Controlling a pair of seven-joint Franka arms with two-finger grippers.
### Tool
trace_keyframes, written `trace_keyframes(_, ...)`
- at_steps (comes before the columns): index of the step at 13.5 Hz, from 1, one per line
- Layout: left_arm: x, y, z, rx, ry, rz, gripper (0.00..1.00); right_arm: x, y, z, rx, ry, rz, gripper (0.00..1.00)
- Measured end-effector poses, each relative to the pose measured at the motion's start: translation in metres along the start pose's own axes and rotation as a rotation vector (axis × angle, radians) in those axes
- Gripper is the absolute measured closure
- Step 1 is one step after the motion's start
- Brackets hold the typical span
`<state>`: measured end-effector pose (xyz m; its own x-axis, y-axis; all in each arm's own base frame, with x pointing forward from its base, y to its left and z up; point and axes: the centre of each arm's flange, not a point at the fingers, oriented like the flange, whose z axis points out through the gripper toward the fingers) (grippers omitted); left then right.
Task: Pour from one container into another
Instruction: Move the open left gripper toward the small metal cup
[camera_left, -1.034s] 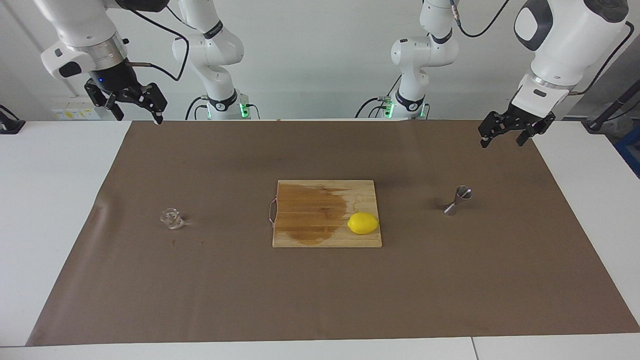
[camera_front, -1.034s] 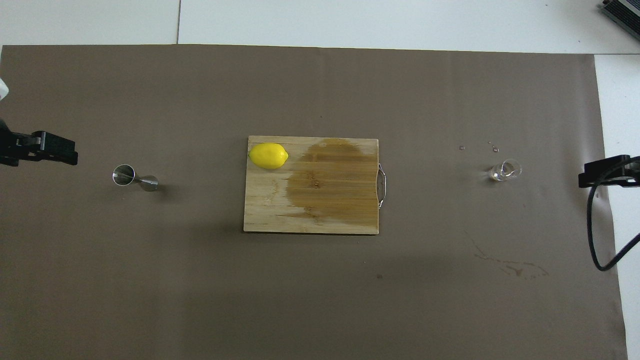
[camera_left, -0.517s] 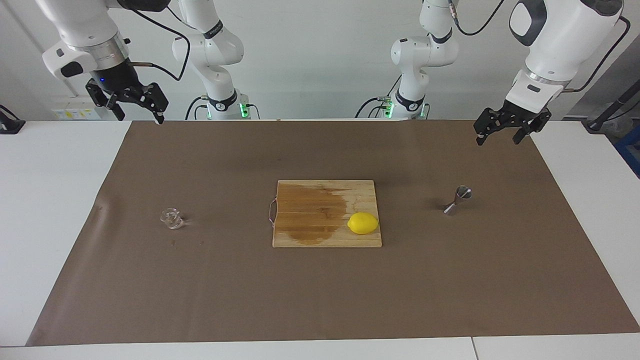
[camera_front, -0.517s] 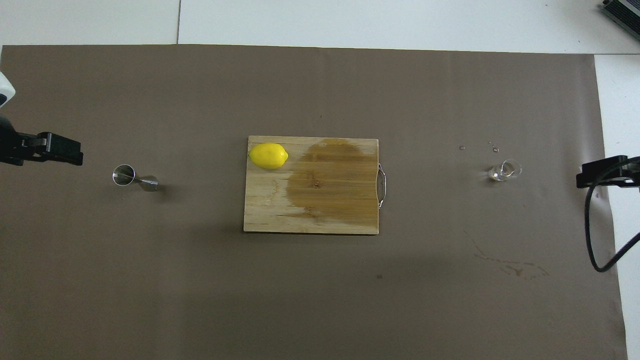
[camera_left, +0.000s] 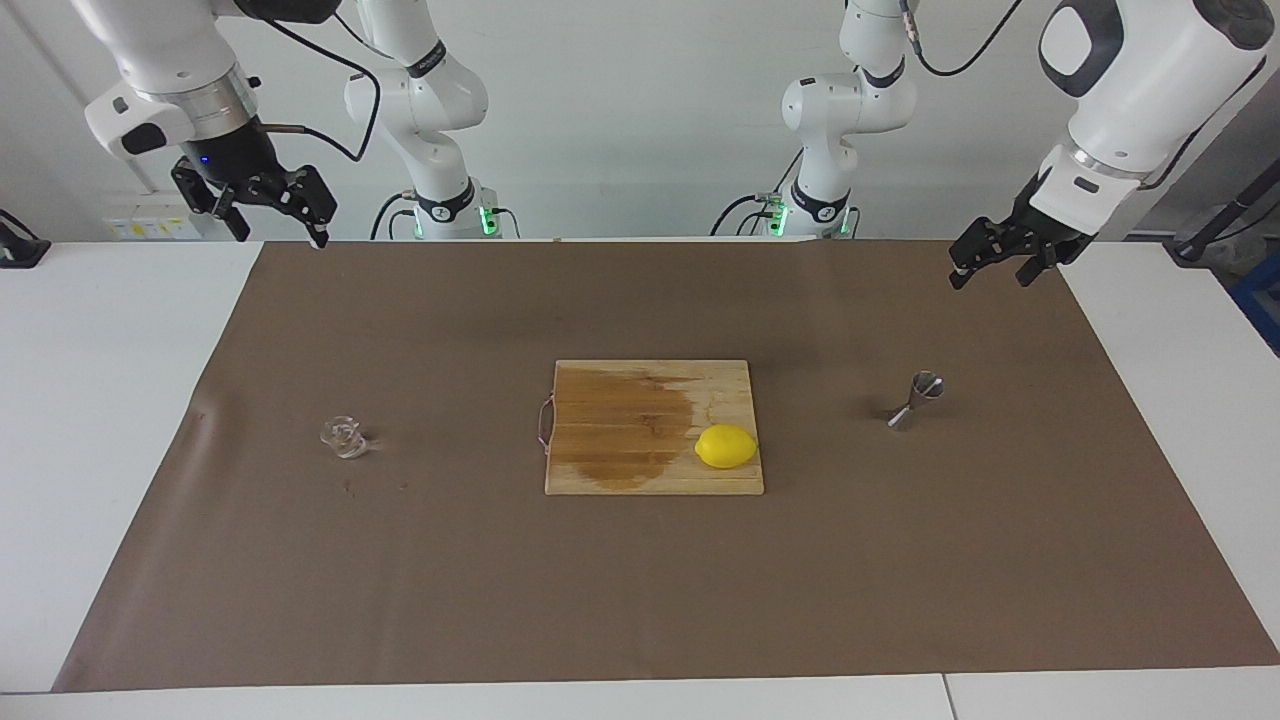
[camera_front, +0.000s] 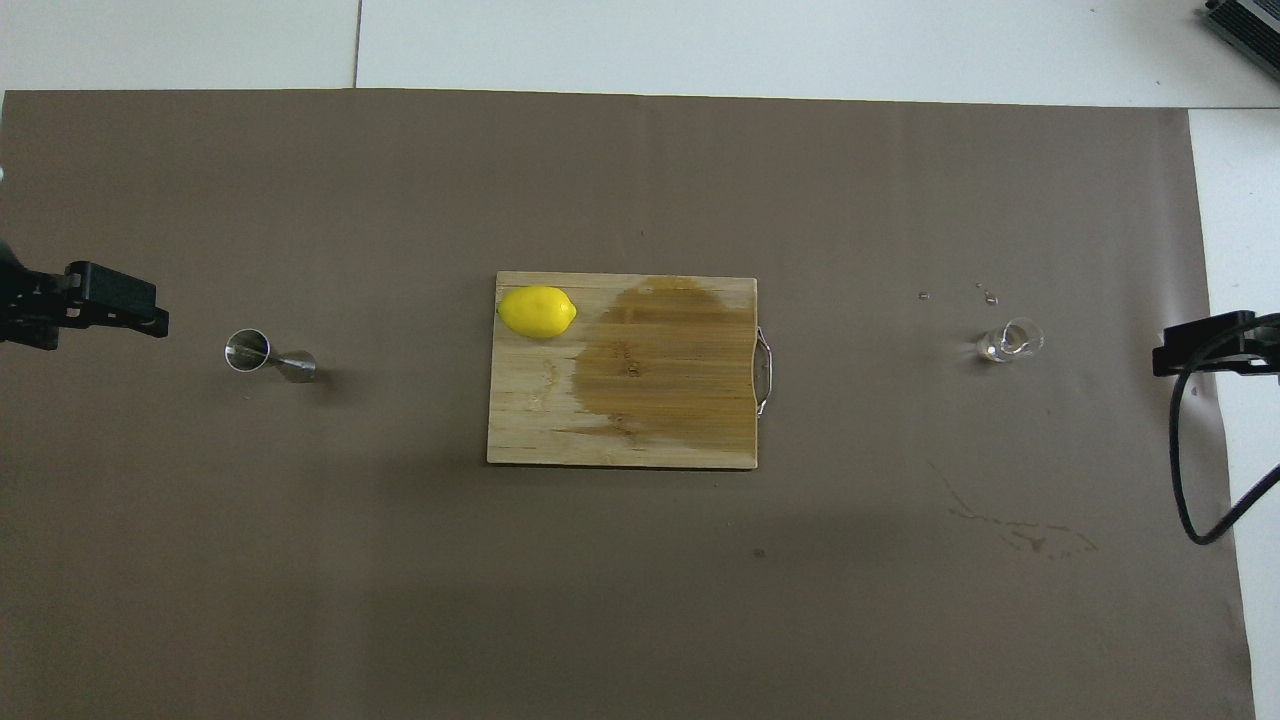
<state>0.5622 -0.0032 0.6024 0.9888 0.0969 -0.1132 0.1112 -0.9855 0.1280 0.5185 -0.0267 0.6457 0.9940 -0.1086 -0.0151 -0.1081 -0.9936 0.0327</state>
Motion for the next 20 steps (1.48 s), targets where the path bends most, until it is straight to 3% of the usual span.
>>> trace_keyframes(5,0.048,-0.05,0.025,-0.212,-0.194,-0.277,0.0,0.0,0.0,0.0,0.0,0.0,0.0,0.0)
trace_keyframes(8,0.074,-0.061,0.049,-0.346,-0.346,-0.537,0.0,0.0,0.0,0.0,0.0,0.0,0.0,0.0)
trace_keyframes(11,0.084,-0.076,0.042,-0.456,-0.476,-0.744,0.0,0.0,0.0,0.0,0.0,0.0,0.0,0.0)
trace_keyframes(15,0.096,-0.089,0.048,-0.484,-0.535,-0.829,0.0,0.0,0.0,0.0,0.0,0.0,0.0,0.0)
trace_keyframes(20,0.114,-0.075,0.067,-0.476,-0.56,-0.854,0.0,0.0,0.0,0.0,0.0,0.0,0.0,0.0)
